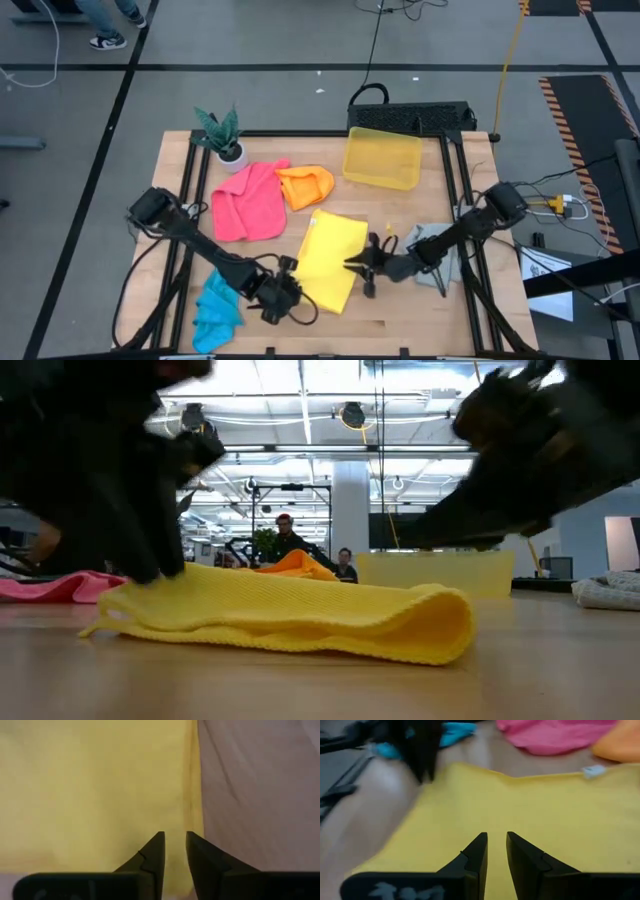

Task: Fold microfiber towels
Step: Fold the yellow kitchen towel

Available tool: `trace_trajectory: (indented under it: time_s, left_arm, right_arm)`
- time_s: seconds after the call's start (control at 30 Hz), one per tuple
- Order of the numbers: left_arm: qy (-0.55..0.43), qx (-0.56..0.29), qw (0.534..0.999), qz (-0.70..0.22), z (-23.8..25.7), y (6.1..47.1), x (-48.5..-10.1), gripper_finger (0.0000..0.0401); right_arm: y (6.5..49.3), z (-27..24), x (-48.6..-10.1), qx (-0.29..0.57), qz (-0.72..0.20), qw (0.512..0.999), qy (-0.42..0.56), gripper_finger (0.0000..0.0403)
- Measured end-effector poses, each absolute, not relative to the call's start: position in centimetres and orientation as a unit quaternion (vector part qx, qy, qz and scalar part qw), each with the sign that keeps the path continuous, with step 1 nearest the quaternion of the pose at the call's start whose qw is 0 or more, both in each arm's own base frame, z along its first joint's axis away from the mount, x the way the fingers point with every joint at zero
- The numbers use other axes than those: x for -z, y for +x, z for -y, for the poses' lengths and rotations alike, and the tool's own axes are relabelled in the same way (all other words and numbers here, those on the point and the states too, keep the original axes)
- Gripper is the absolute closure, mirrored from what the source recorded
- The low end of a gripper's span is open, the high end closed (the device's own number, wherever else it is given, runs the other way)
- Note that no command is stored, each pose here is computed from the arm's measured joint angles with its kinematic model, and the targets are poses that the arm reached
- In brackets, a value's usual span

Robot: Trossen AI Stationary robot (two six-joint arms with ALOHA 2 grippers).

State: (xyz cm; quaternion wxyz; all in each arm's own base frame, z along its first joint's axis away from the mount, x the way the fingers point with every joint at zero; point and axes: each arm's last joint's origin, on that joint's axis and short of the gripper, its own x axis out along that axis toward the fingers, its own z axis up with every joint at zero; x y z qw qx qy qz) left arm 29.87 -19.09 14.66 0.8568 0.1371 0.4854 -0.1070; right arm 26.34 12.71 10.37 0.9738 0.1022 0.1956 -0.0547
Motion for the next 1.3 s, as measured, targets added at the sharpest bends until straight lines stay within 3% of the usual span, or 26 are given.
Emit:
trace_trajectory:
  time_s: [0.23,0.43,0.67,0.97,1.17,1.3]
  left_arm:
    - [0.083,0.159,0.850,-0.495,19.4,31.3,-12.2,0.0365]
    - [0.047,0.226,0.860,-0.455,21.0,31.5,-12.5,0.0396]
    - [0.055,0.237,0.871,-0.426,21.6,31.2,-14.0,0.0379]
    - [0.088,0.171,0.918,-0.346,20.2,32.1,-17.2,0.0369]
    - [0.080,0.148,0.921,-0.352,19.0,32.4,-17.8,0.0368]
    - [0.094,0.050,0.924,-0.367,17.1,32.9,-17.2,0.0368]
  right_arm:
    - [26.4,-10.1,-8.9,0.131,-0.269,0.946,0.127,0.0342]
    - [26.1,-9.0,-8.3,0.146,-0.322,0.927,0.127,0.0342]
    - [25.8,-9.3,-9.8,0.120,-0.308,0.938,0.103,0.0342]
    - [26.3,-12.3,-11.4,-0.033,-0.243,0.961,0.129,0.0342]
    - [26.5,-13.9,-10.4,-0.058,-0.247,0.960,0.116,0.0342]
    - [27.0,-14.8,-10.1,-0.102,-0.257,0.955,0.108,0.0342]
